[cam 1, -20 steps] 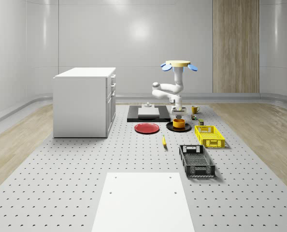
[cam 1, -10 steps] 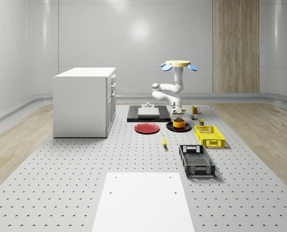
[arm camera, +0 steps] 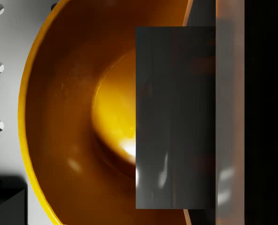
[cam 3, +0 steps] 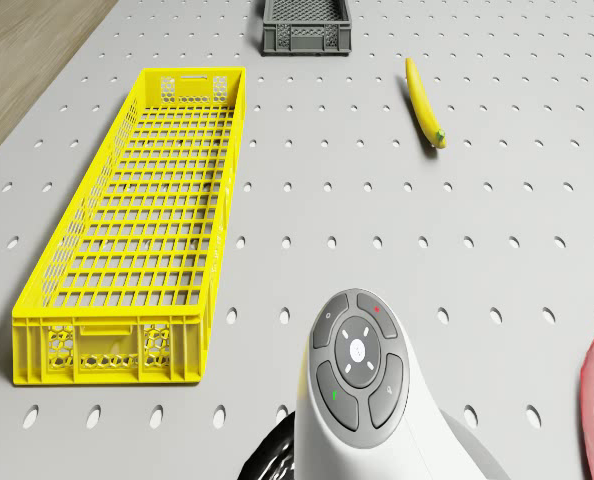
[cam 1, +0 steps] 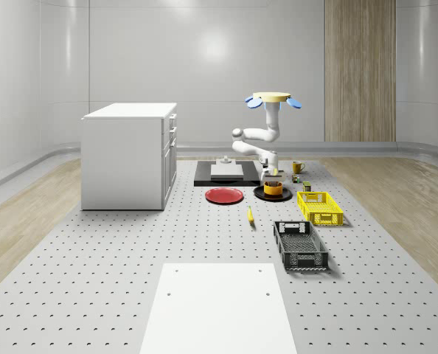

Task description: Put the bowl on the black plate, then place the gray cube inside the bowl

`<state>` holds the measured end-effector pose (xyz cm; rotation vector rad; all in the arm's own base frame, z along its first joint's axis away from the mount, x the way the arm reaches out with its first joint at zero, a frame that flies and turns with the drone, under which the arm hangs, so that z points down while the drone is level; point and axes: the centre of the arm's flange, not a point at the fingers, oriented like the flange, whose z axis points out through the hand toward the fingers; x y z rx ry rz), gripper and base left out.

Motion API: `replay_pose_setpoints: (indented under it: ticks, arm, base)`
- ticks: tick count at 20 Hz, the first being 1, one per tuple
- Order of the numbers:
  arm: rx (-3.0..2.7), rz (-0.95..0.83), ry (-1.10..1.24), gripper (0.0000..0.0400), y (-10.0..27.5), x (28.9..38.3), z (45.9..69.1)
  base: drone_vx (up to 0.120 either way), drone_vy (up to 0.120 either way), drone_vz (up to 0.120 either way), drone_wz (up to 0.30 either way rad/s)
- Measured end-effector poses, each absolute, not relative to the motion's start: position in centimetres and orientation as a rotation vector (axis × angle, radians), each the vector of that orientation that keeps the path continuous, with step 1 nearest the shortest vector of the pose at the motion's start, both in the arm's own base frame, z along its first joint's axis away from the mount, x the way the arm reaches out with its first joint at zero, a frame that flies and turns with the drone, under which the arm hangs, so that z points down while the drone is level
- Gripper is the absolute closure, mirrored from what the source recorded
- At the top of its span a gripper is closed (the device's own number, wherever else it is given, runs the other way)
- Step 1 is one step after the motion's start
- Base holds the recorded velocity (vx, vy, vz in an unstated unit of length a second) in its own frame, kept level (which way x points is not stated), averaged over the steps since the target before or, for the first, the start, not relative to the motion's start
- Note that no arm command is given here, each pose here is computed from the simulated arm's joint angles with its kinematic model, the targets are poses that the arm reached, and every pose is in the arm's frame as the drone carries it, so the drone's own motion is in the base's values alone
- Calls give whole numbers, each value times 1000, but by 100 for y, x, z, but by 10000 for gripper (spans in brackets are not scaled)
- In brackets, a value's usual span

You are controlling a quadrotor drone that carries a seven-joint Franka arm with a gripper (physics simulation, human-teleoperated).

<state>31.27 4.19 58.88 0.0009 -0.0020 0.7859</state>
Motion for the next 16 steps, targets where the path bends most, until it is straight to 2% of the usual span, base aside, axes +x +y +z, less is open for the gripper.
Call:
replay_pose_setpoints:
  ticks: [4, 5, 7, 9, 12, 16]
  arm:
    - [1, 786, -2, 150, 396, 3127, 5920]
    - [1, 786, -2, 138, 393, 3127, 5922]
    - [1, 786, -2, 84, 388, 3127, 5923]
    - [1, 786, -2, 51, 385, 3127, 5894]
    - [1, 786, -2, 24, 383, 3127, 5802]
    - [1, 786, -2, 9, 382, 3127, 5644]
  base:
    - [0, 0, 0, 0]
    - [0, 0, 0, 0]
    - [0, 0, 0, 0]
    - [0, 0, 0, 0]
    - [0, 0, 0, 0]
    - [0, 0, 0, 0]
